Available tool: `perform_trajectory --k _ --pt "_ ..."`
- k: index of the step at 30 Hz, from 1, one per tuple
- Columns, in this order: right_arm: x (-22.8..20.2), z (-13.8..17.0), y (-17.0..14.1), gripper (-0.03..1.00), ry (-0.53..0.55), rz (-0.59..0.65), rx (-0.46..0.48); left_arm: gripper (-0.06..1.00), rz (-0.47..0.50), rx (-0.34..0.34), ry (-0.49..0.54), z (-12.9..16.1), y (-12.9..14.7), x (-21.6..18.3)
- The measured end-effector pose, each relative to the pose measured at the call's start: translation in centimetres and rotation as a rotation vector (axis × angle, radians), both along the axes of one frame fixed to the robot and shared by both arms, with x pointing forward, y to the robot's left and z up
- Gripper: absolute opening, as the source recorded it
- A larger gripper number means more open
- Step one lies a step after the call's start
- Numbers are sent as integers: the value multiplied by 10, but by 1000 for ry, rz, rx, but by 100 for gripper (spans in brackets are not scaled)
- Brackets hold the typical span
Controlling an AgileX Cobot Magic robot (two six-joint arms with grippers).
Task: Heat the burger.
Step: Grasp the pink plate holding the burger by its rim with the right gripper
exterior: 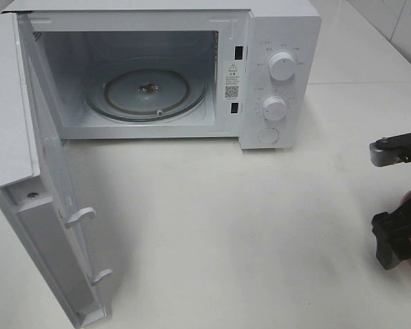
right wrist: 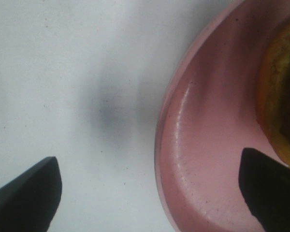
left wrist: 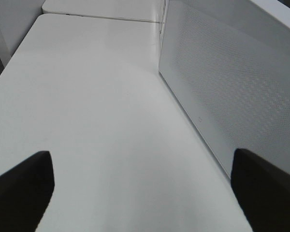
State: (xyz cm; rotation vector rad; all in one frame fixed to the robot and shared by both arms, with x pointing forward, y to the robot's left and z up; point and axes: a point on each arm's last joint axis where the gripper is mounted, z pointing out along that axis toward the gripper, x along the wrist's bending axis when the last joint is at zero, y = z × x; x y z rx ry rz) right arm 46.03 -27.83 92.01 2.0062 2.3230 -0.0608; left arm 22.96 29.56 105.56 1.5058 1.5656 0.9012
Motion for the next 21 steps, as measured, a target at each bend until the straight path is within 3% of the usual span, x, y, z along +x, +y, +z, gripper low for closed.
perform_trajectory --k 21 --pt "3 -39 -1 90 23 -10 -16 90 0 0 0 0 0 0"
